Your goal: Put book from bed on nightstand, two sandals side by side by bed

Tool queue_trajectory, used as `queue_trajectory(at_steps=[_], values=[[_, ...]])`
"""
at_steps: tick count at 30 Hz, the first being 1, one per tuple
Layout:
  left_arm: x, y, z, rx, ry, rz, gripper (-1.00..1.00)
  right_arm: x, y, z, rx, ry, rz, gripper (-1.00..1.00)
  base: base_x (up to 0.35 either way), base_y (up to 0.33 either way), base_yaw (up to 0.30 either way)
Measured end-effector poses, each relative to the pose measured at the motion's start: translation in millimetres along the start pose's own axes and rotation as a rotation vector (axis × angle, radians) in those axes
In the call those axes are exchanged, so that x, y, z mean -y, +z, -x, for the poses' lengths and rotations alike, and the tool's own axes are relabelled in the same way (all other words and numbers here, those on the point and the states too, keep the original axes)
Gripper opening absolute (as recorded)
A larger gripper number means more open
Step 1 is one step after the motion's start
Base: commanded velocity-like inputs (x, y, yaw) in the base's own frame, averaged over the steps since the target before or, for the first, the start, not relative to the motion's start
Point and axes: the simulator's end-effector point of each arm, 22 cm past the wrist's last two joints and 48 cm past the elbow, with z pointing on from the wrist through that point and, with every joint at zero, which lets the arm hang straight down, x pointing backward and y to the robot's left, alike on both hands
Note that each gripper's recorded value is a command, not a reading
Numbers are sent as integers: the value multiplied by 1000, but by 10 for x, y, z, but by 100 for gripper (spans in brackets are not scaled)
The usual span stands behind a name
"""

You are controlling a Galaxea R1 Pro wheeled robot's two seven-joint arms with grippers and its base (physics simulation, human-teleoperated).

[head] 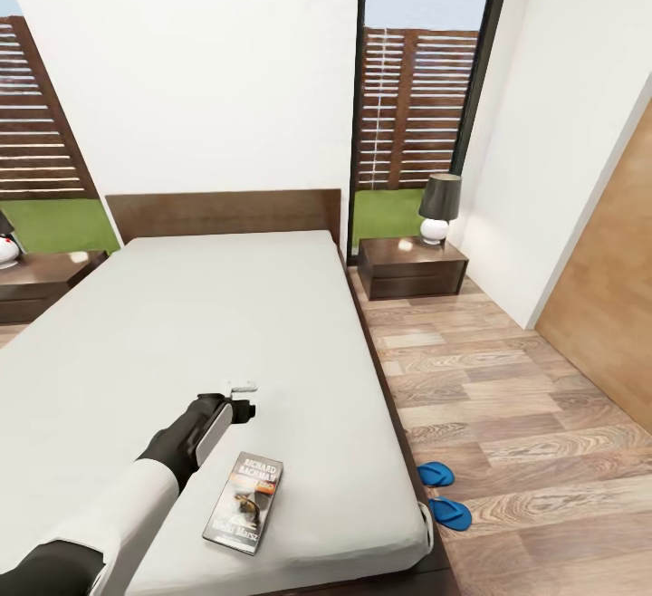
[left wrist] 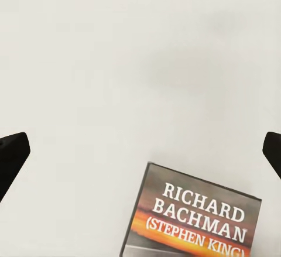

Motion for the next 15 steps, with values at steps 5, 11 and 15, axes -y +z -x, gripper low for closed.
queue_trajectory(at_steps=[5, 11, 15], values=[[2, -2, -24, -12, 4, -1, 100, -4, 0, 1, 0, 0, 0, 100, 0, 0, 0], [7, -3, -39, -19, 6, -3, 100, -6, 0, -2, 0, 0, 1, 100, 0, 0, 0], [6, -3, -43, -21, 6, -3, 100, -7, 0, -2, 0, 0, 1, 100, 0, 0, 0]])
